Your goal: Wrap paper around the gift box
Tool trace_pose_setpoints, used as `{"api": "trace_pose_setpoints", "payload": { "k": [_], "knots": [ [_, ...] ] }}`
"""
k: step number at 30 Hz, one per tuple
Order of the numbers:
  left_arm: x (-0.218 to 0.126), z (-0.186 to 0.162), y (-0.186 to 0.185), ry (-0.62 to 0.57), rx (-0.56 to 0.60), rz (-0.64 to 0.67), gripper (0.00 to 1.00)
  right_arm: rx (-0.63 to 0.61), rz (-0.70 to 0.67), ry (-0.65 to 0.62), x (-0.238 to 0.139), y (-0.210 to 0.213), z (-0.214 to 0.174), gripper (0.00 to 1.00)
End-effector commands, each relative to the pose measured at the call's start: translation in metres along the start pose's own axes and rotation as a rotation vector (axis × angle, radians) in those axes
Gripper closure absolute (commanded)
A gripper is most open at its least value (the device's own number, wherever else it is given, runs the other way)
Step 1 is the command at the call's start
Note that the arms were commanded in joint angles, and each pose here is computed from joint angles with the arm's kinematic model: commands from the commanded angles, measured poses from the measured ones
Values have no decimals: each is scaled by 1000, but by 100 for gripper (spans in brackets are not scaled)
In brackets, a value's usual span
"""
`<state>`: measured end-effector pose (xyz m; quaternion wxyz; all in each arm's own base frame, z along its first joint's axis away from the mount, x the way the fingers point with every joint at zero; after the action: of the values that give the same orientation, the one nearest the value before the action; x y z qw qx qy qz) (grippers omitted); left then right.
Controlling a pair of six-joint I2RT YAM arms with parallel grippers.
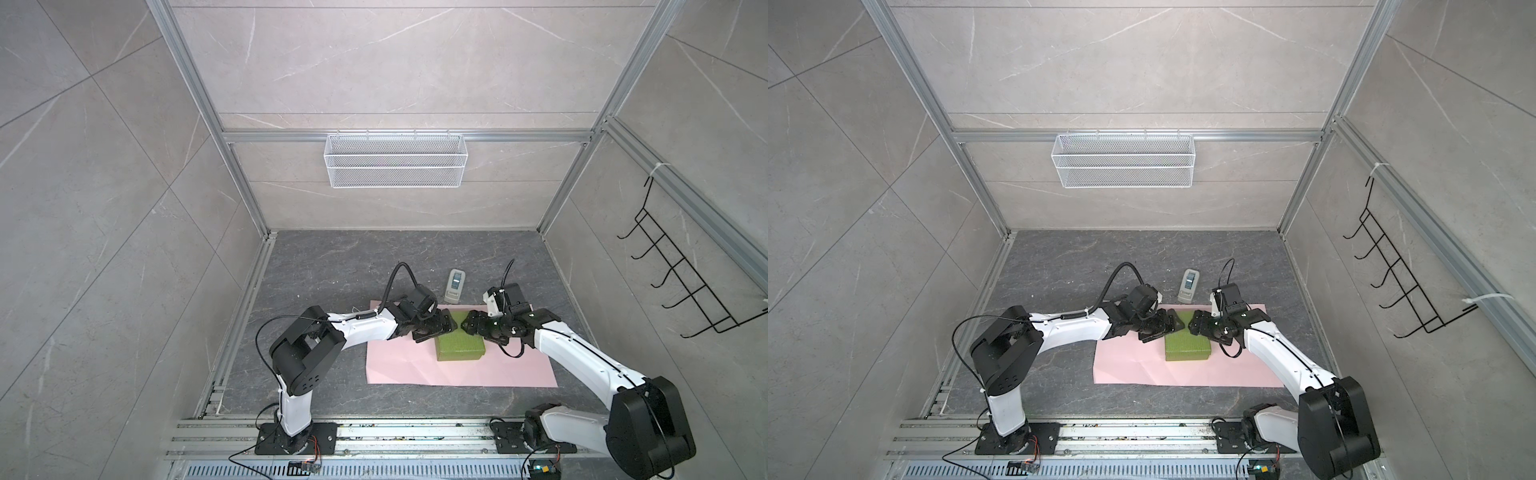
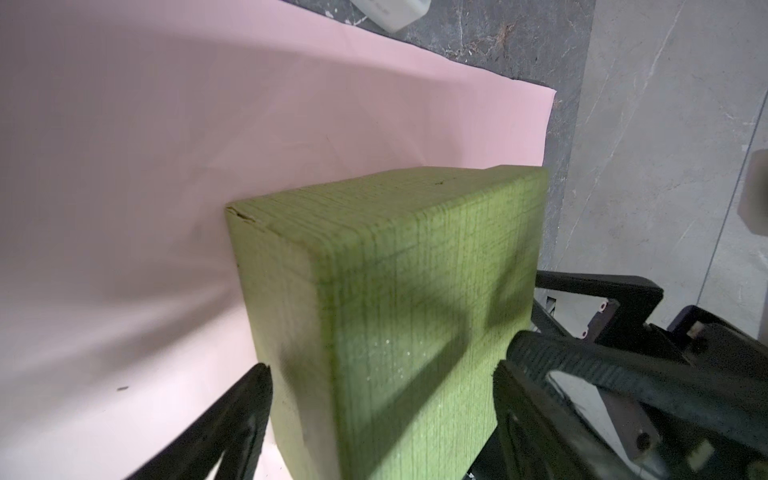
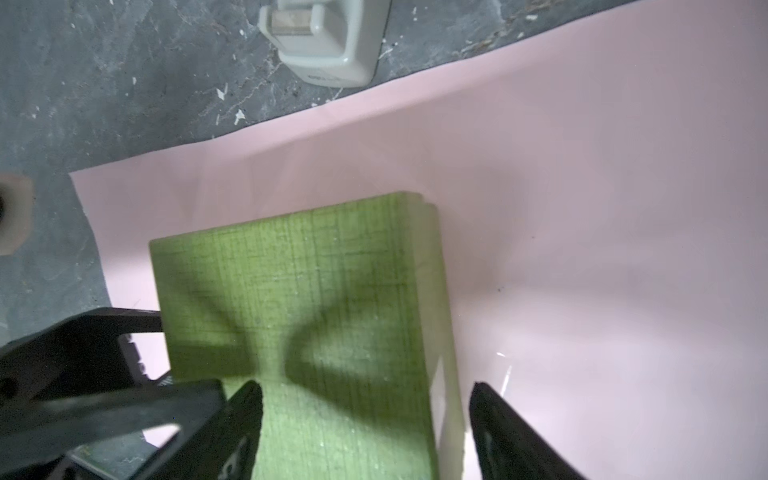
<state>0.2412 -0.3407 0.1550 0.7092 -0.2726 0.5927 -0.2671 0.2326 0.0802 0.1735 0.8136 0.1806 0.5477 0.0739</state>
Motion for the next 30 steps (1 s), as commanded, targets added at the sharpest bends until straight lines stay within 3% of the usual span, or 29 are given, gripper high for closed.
{"api": "trace_pose_setpoints", "payload": {
  "k": [1, 4, 6, 16, 23, 30],
  "knots": [
    [-39, 14, -1, -75, 62, -4, 6, -2, -93, -67, -22, -9, 9, 15],
    [-57, 23, 25, -122, 27, 34, 7, 20, -126, -129, -34, -16, 17, 12],
    [-61, 31, 46, -134, -29, 34, 13, 40, -127, -162, -37, -20, 24, 12],
    [-31, 44, 81, -76, -49, 90, 40, 235, -172, -184, -18, -70, 58, 13],
    [-30, 27, 123, -58, -107, 152, 45, 287, -169, -83, 20, -88, 45, 20],
    [-48, 4, 162, -67, -168, 221, 45, 357, -91, 48, 40, -93, 3, 37]
  ]
}}
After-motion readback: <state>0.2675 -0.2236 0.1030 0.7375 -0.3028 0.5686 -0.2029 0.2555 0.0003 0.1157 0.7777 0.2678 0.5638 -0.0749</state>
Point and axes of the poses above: each gripper's point midway between its finger pads, its own x axis out along the fingers, its own y axis along the line the jaws close on, z = x × y, the point moved 10 cm from there along -x, back along the fingers, and after that the axes turned 2 degrees about -x, right-handed, at the moved point
